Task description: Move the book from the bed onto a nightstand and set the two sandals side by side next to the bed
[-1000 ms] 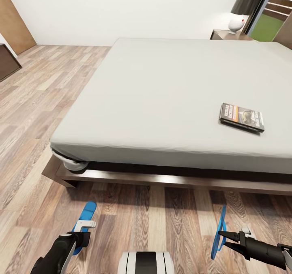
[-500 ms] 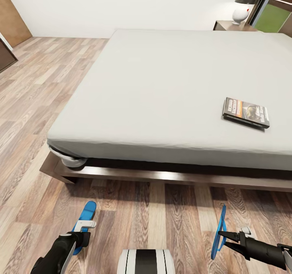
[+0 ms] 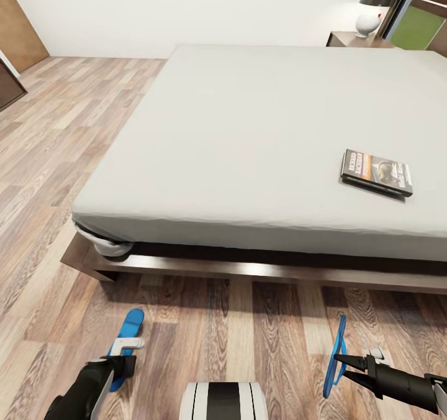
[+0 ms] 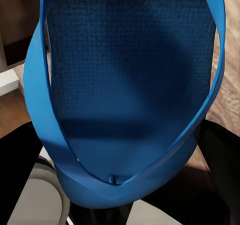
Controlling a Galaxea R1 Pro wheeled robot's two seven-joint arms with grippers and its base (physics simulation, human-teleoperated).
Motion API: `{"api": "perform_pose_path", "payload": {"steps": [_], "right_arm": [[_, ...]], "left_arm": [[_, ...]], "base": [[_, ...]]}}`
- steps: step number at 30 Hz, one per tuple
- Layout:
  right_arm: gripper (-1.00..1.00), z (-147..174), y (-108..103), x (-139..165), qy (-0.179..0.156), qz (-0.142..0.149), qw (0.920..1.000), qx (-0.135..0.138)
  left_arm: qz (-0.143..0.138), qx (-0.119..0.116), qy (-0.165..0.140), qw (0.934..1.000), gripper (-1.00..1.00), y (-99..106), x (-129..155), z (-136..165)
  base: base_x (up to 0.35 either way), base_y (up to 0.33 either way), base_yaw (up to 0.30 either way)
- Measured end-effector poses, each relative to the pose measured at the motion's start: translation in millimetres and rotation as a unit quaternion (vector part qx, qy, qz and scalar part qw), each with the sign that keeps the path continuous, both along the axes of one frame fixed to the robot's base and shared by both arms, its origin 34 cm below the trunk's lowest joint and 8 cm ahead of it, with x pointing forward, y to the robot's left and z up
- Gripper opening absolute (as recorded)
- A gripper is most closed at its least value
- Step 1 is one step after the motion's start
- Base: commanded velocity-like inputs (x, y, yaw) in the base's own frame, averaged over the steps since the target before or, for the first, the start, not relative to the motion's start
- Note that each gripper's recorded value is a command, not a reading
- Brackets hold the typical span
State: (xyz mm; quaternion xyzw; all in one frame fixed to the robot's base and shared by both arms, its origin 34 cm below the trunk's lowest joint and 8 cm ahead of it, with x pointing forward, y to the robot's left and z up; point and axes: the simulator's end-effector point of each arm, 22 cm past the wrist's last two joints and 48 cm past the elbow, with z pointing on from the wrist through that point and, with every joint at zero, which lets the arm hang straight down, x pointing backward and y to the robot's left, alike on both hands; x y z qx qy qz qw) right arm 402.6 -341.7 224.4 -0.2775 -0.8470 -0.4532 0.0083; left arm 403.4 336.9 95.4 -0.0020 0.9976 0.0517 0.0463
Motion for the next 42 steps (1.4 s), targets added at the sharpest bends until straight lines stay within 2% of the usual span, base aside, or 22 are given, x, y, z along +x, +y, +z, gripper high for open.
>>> {"api": "perform_pose_path", "payload": {"steps": [4, 9, 42], "right_arm": [[-1.00, 0.2, 0.1, 0.5, 0.000, 0.000, 1.0000, 0.000], [-1.00, 0.2, 0.0, 0.3, 0.000, 0.000, 1.0000, 0.000], [-1.00, -0.2, -0.1, 0.1, 0.000, 0.000, 1.0000, -0.001]], "left_arm": [[0.051, -0.014, -0.010, 0.9985, -1.00, 0.8, 2.1, 0.5], [0.066, -0.020, -0.014, 0.9975, -1.00, -0.4, 3.0, 0.6], [0.067, -0.022, -0.019, 0.9973, -1.00, -1.1, 5.3, 0.8]], "base": [[0.000, 0.000, 0.000], [0.000, 0.000, 0.000], [0.020, 0.039, 0.000]]}}
